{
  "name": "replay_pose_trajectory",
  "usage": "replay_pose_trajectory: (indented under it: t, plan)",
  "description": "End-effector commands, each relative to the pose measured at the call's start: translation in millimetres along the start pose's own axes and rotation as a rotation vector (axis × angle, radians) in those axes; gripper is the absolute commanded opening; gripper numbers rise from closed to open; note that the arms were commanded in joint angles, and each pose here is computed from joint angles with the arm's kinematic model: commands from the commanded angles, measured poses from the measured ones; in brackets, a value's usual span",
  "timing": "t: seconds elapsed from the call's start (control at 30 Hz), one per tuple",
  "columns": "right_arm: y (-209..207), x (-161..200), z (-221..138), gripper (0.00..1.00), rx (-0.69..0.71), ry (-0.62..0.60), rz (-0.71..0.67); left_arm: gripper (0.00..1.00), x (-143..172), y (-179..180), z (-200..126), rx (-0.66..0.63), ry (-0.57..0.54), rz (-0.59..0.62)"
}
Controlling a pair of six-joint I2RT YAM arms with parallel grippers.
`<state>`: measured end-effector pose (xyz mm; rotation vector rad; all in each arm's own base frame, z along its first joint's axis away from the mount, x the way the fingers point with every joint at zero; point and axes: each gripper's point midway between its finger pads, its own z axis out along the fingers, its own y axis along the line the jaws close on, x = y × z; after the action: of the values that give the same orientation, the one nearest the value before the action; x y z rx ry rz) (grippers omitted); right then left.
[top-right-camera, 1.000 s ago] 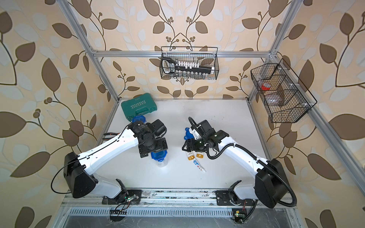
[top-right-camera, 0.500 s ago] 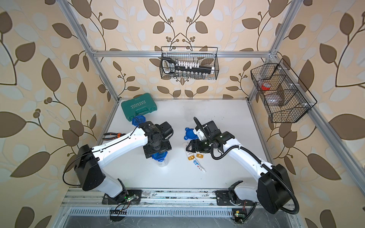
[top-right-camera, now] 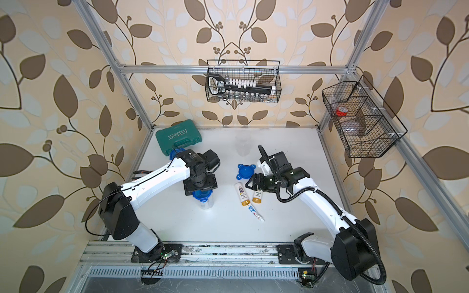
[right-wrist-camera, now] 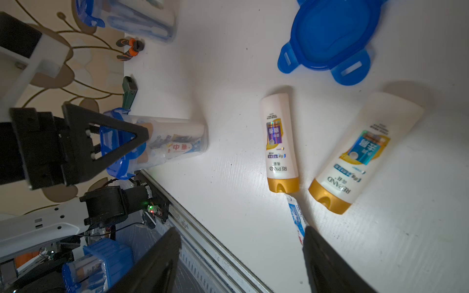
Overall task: Pack away toiletry kits
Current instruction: Move the container to the center of the board.
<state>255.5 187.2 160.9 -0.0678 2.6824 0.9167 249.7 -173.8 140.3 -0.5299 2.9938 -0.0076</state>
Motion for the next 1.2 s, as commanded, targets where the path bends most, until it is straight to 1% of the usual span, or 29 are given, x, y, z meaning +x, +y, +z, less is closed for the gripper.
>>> replay_pose_trajectory:
  t: [0.0, 0.07, 0.2, 0.33, 0.4, 0.5, 0.57, 0.63, 0.7, 0.77, 0.8, 0.87, 0.93, 1.07, 1.17]
  plan:
    - [-0.2, -9.6, -16.6, 0.76, 0.039, -0.041, -0.004, 0.67, -41.0, -9.1, -14.2, 0.086, -0.041, 0.099]
    - [-0.1, -12.6, -19.2, 0.76, 0.050, -0.047, 0.003, 0.66, -64.3, -13.3, -8.6, 0.093, -0.036, 0.129]
    - [4.0, -20.8, -26.3, 0.76, 0.065, -0.063, 0.025, 0.65, -100.2, -25.0, 3.5, 0.074, -0.041, 0.209]
    - [4.2, -30.1, -35.8, 0.76, 0.106, -0.092, 0.036, 0.66, -126.0, -34.5, 8.0, 0.067, -0.066, 0.260]
    - [3.6, -34.6, -38.0, 0.76, 0.125, -0.098, 0.042, 0.66, -135.3, -35.7, 12.8, 0.060, -0.067, 0.265]
    - [6.1, -44.1, -38.8, 0.76, 0.136, -0.104, 0.041, 0.67, -148.1, -41.1, 19.5, 0.097, -0.073, 0.260]
    - [6.8, -51.0, -40.2, 0.76, 0.149, -0.112, 0.035, 0.70, -151.6, -45.4, 22.8, 0.102, -0.067, 0.278]
    - [6.3, -56.7, -40.1, 0.76, 0.160, -0.117, 0.029, 0.79, -154.5, -47.8, 22.5, 0.094, -0.056, 0.289]
    - [4.9, -62.7, -37.6, 0.76, 0.167, -0.116, 0.030, 0.90, -159.7, -48.3, 17.7, 0.084, -0.070, 0.298]
    - [4.5, -69.8, -34.7, 0.77, 0.172, -0.120, 0.026, 0.99, -162.7, -48.3, 10.7, 0.083, -0.082, 0.305]
    - [2.7, -74.4, -31.8, 0.77, 0.175, -0.122, 0.029, 0.99, -167.3, -50.5, 0.3, 0.091, -0.104, 0.306]
    - [1.0, -84.2, -25.6, 0.79, 0.172, -0.126, 0.038, 0.99, -167.7, -49.1, -9.0, 0.089, -0.111, 0.306]
    - [0.0, -97.7, -19.8, 0.84, 0.166, -0.134, 0.046, 0.99, -167.3, -47.8, -18.8, 0.093, -0.123, 0.304]
    - [-7.3, -130.7, -1.5, 0.91, 0.165, -0.139, 0.064, 0.99, -167.8, -39.8, -43.1, 0.085, -0.163, 0.298]
    - [-24.9, -160.8, 17.2, 0.93, 0.166, -0.148, 0.103, 0.99, -166.6, -28.8, -63.5, 0.060, -0.193, 0.299]
